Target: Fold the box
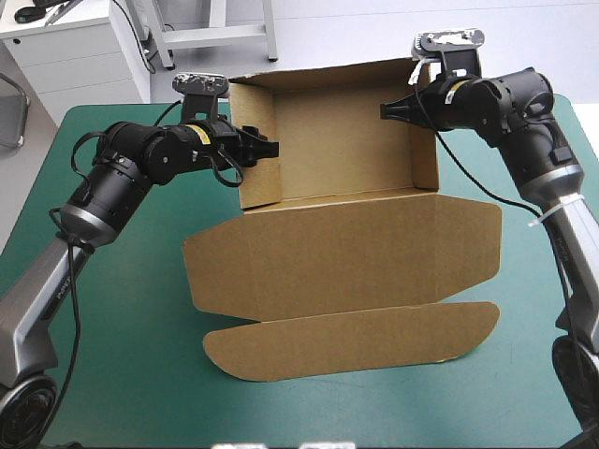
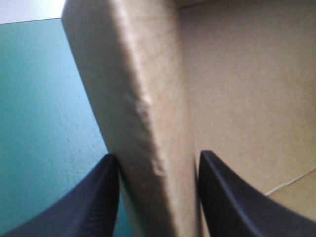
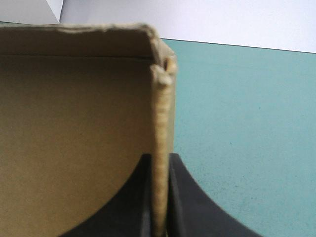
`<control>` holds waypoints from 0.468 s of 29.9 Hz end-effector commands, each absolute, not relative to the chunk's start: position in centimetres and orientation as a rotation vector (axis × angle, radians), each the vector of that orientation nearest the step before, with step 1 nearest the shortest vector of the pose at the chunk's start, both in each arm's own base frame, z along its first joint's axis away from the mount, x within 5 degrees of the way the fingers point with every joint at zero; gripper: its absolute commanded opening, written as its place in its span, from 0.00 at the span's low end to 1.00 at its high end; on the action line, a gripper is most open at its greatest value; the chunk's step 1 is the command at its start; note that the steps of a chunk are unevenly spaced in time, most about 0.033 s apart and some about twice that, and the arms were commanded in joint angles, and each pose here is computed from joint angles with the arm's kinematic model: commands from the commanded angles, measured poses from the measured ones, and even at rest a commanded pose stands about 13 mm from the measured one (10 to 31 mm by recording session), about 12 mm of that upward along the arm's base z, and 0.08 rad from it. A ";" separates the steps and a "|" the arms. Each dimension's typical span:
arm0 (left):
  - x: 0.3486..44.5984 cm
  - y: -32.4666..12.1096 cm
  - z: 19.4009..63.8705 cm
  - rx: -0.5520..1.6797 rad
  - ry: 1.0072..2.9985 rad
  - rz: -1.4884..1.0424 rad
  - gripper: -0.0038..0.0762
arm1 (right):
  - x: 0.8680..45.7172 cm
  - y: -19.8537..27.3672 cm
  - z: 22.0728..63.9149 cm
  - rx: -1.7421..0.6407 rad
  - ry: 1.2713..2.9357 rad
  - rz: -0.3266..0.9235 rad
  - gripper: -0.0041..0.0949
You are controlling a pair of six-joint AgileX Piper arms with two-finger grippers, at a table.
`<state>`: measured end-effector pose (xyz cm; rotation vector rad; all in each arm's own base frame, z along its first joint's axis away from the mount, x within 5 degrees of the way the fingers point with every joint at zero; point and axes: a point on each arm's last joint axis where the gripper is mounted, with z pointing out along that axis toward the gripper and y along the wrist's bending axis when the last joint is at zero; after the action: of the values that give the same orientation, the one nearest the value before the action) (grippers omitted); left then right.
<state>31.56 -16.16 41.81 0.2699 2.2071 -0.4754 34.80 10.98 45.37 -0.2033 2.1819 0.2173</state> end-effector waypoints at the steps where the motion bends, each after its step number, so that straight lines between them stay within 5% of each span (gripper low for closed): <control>1: 30.6 -16.1 44.3 0.246 2.109 -0.531 0.28 | 33.4 11.1 48.4 -0.180 2.039 0.308 0.03; 7: 30.7 -16.2 44.2 0.275 2.110 -0.516 0.05 | 33.4 11.2 48.2 -0.179 2.053 0.324 0.03; 14: 30.9 -16.2 43.3 0.330 2.163 -0.468 0.04 | 34.7 11.6 44.7 -0.224 2.250 0.267 0.03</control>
<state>32.07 -15.88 40.52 0.2824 2.2849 -0.3954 34.96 11.24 43.68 -0.1956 2.2977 0.2329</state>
